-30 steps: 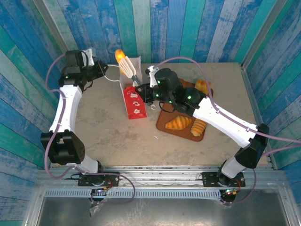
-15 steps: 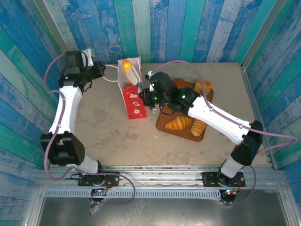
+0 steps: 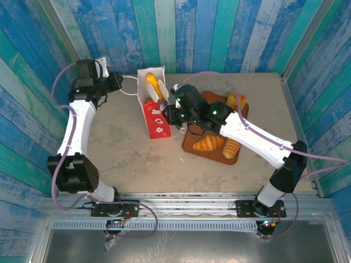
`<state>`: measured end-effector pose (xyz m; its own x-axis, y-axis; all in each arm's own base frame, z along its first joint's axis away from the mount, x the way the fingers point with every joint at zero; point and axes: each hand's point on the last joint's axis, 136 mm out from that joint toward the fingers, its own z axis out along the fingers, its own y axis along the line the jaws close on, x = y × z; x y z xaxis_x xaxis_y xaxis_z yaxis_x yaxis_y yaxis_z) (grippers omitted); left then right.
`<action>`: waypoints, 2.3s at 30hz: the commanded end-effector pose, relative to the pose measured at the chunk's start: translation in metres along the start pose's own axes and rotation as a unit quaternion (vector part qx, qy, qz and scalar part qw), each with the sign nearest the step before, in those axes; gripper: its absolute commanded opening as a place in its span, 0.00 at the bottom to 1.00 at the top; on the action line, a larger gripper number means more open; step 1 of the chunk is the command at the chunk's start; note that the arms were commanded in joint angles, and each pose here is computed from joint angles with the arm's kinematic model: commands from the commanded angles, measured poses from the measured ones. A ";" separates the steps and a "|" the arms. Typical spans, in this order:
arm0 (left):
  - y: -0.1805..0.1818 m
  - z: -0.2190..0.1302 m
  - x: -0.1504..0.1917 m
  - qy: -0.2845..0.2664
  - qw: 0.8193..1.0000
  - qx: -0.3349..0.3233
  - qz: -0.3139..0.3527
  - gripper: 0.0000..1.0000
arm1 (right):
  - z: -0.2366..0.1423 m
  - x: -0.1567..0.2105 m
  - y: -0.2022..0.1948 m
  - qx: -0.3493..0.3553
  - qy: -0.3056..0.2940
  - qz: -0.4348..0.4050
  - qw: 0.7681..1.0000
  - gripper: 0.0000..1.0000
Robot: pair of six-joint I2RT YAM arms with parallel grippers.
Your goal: Place the fake bread into the paper bag
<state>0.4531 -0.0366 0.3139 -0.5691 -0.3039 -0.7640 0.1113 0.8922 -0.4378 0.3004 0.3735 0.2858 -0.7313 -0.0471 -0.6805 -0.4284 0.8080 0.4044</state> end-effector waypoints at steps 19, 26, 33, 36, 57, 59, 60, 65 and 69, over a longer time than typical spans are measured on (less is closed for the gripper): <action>-0.021 -0.027 -0.013 -0.029 0.999 0.029 0.009 0.02 | -0.043 -0.034 0.030 -0.066 -0.061 -0.020 0.996 0.54; -0.027 -0.028 -0.016 -0.032 0.999 0.043 0.008 0.10 | -0.075 -0.051 0.051 -0.114 -0.084 -0.036 0.989 0.54; -0.033 -0.034 -0.023 -0.042 0.998 0.050 0.006 0.54 | -0.130 -0.083 0.062 -0.142 -0.136 -0.044 0.979 0.55; -0.035 -0.039 -0.026 -0.050 0.997 0.050 0.006 0.66 | -0.150 -0.097 0.050 -0.128 -0.158 -0.038 0.978 0.55; 0.005 -0.103 -0.004 -0.151 0.984 -0.090 0.024 0.94 | -0.163 -0.041 -0.230 0.183 -0.029 0.094 0.978 0.54; 0.009 -0.107 0.007 -0.150 0.983 -0.097 0.028 0.94 | -0.167 -0.033 -0.258 0.220 -0.015 0.097 0.971 0.53; 0.010 -0.108 0.012 -0.149 0.984 -0.098 0.031 0.94 | -0.169 -0.031 -0.268 0.231 -0.009 0.092 0.969 0.52; 0.020 -0.108 0.033 -0.135 0.983 -0.115 0.048 0.94 | -0.189 -0.022 -0.317 0.309 0.010 0.068 0.949 0.53; 0.024 -0.105 0.042 -0.119 0.984 -0.122 0.054 0.94 | -0.197 -0.013 -0.334 0.308 0.017 0.073 0.948 0.54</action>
<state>0.3511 0.0030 0.3149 -0.3790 -0.2844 -0.8806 -0.0523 0.9567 -0.2865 0.3517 0.0004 0.2828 -0.7740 0.1425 -0.6170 0.1005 0.9896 0.1025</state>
